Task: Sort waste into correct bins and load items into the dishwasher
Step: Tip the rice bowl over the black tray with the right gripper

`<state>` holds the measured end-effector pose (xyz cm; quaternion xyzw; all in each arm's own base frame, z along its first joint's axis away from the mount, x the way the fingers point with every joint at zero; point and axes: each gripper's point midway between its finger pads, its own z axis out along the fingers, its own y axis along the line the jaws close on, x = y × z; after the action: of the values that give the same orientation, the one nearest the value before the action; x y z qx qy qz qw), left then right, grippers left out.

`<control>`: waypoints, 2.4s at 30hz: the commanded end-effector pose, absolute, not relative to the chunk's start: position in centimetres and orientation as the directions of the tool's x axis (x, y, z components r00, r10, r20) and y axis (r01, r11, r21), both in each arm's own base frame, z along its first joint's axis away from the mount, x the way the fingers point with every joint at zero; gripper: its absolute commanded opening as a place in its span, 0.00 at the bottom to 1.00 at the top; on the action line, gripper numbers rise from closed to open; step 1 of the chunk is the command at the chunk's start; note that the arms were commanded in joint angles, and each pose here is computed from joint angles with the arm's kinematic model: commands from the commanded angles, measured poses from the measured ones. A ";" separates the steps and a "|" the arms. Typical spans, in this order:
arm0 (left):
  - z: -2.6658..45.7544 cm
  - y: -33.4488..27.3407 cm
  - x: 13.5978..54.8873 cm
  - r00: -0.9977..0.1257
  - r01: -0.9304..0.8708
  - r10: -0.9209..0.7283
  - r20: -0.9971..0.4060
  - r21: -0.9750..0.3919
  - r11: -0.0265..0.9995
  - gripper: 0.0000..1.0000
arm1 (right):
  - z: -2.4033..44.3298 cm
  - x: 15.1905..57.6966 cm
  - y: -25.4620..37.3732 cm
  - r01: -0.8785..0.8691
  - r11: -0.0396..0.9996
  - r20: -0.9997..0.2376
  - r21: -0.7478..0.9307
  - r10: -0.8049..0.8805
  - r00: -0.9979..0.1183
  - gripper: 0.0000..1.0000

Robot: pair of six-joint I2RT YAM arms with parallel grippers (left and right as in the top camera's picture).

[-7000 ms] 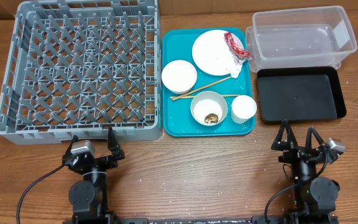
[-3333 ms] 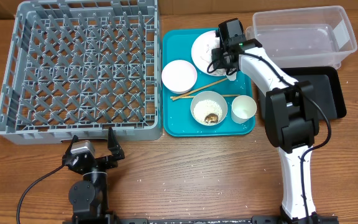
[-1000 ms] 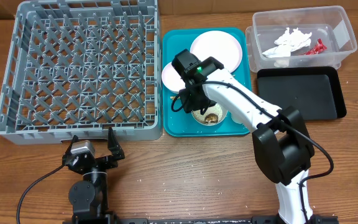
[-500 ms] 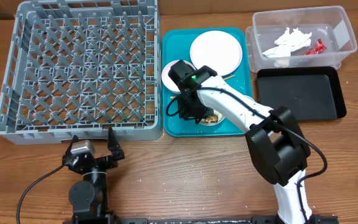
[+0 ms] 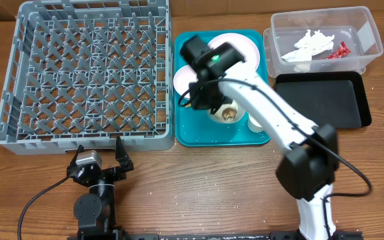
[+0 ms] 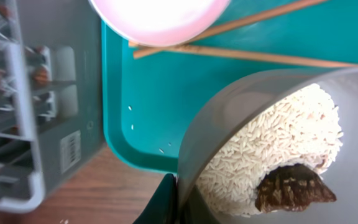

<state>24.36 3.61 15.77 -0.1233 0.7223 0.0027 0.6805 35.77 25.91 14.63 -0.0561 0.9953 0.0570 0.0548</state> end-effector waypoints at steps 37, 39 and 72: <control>15.8 3.6 24.3 -0.044 -0.179 -0.149 -0.988 -0.139 0.974 1.00 | 14.9 39.9 -2.0 -0.137 0.272 -0.247 0.952 0.426 -0.870 0.04; 15.8 3.6 24.3 -0.044 -0.179 -0.149 -0.988 -0.139 0.974 1.00 | 16.4 40.2 -2.4 -0.209 0.213 -0.285 0.954 0.445 -0.849 0.04; 15.8 3.6 24.3 -0.044 -0.179 -0.149 -0.988 -0.139 0.974 1.00 | 20.7 42.1 -5.0 -0.023 0.131 -0.092 0.991 0.551 -0.829 0.04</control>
<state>24.36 3.61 15.77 -0.1232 0.7225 0.0028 0.6803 42.15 -5.07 18.04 0.2114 0.6938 0.6644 0.1806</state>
